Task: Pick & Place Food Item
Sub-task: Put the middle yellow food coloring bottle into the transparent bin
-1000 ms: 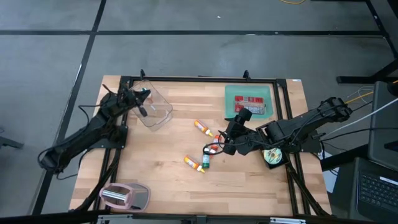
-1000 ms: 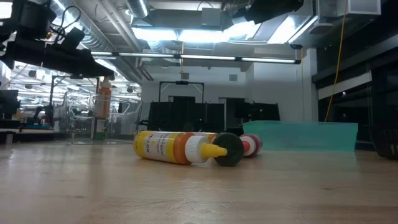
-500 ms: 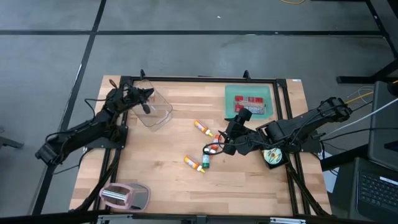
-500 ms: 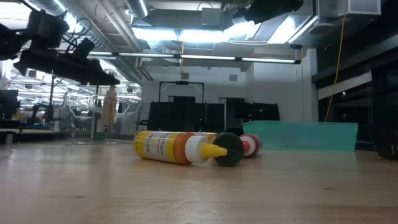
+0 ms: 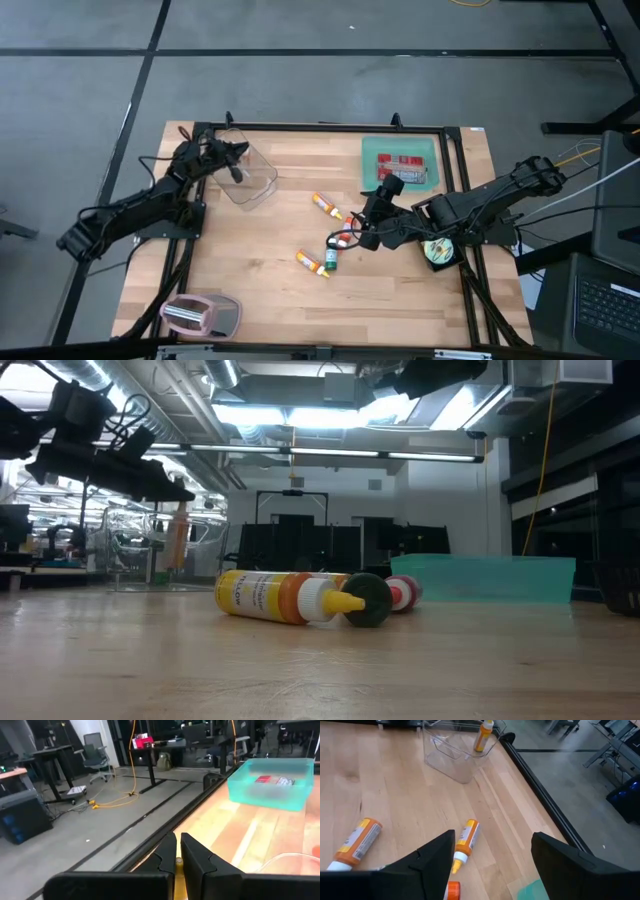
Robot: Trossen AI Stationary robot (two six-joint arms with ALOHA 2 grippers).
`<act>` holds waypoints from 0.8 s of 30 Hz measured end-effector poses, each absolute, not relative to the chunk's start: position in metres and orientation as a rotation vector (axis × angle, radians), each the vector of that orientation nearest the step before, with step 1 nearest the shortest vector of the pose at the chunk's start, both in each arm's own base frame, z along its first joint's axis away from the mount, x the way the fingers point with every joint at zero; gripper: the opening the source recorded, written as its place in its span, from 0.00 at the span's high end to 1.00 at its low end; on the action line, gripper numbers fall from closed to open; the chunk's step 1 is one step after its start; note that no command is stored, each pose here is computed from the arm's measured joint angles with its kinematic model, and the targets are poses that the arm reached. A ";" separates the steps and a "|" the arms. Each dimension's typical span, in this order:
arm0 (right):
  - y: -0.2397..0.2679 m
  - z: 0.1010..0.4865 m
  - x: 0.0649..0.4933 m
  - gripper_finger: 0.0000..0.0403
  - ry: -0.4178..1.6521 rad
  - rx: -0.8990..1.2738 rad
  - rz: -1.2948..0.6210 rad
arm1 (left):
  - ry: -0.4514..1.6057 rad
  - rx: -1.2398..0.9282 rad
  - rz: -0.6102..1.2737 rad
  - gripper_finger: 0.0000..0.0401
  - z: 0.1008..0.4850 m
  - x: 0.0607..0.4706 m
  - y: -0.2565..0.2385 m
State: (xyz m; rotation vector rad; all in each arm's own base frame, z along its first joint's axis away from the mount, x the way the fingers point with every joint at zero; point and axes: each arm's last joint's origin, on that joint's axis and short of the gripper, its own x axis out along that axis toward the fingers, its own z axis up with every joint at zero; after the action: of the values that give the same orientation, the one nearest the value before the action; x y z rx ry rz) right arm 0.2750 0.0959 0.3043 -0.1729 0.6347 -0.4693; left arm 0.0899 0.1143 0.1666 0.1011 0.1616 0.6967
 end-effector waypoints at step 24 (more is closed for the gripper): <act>0.096 0.304 0.275 0.36 0.634 -0.171 -0.470 | 0.195 0.026 0.673 0.99 0.154 0.098 0.124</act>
State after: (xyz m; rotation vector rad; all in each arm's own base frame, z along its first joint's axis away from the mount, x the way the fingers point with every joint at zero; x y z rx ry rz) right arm 0.2751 0.0959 0.3044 -0.1707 0.6337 -0.4703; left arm 0.0979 0.1243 0.1537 0.0261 0.1952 0.6732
